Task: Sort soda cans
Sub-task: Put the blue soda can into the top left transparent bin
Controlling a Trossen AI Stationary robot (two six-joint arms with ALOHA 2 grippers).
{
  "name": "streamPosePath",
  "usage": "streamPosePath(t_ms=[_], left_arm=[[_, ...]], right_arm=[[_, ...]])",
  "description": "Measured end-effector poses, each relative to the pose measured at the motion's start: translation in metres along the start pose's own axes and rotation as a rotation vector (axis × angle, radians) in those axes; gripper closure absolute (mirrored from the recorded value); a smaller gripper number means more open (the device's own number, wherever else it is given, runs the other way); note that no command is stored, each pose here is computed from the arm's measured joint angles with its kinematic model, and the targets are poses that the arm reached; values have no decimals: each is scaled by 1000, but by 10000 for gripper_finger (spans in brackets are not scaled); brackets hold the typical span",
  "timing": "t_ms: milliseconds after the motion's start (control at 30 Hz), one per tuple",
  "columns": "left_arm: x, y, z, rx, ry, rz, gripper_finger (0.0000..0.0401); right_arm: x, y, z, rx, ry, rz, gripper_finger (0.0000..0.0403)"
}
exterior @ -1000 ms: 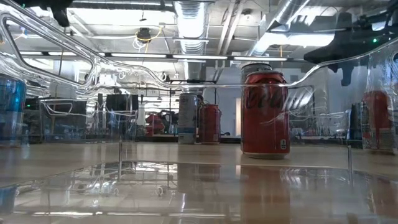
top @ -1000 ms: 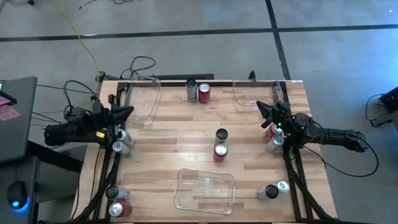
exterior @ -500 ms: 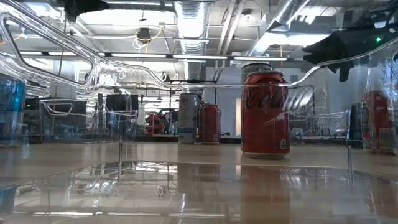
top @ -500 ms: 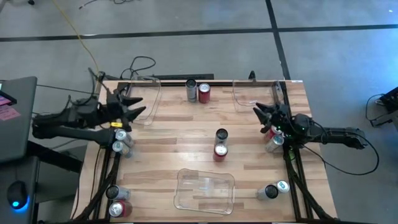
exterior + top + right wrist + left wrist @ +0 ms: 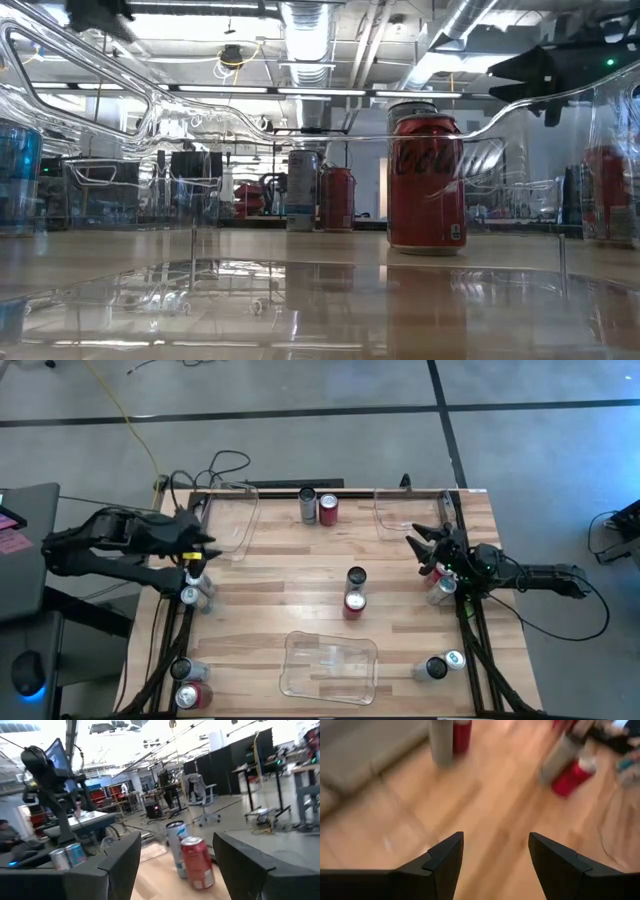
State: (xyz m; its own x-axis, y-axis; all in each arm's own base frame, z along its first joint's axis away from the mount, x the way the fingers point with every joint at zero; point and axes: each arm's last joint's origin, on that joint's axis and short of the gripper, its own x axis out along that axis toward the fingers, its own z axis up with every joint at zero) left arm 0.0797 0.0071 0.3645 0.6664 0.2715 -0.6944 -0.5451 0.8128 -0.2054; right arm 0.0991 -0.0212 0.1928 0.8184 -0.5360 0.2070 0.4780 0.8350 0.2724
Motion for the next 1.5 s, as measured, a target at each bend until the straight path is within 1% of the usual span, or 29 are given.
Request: streamPosePath(t_ms=[67,167,433,533,633,800,1000,1233,1433,1500], left_arm=[[2,2,-7,-50,107,19,179],[4,5,-14,-89,210,77,179],[14,4,-17,-66,278,133,179],[20,5,-22,-89,335,189,178],[28,4,-25,-75,416,240,178],[46,1,-31,-39,489,289,178],[62,0,-40,-15,588,313,178],[67,0,-42,-1,612,334,178],[68,0,-42,20,615,327,178],[68,0,-42,53,605,335,178]], right_arm=[[-1,1,-3,11,14,10,132],[-1,2,-4,11,26,24,132],[-4,7,-9,-27,74,84,132],[-5,9,-10,-29,87,107,132],[-6,11,-11,-28,97,126,132],[-7,13,-11,-26,103,144,132],[-7,13,-11,-26,104,145,132],[-7,13,-11,-27,104,142,132],[-7,13,-11,-29,106,141,132],[-7,13,-12,-32,110,140,132]])
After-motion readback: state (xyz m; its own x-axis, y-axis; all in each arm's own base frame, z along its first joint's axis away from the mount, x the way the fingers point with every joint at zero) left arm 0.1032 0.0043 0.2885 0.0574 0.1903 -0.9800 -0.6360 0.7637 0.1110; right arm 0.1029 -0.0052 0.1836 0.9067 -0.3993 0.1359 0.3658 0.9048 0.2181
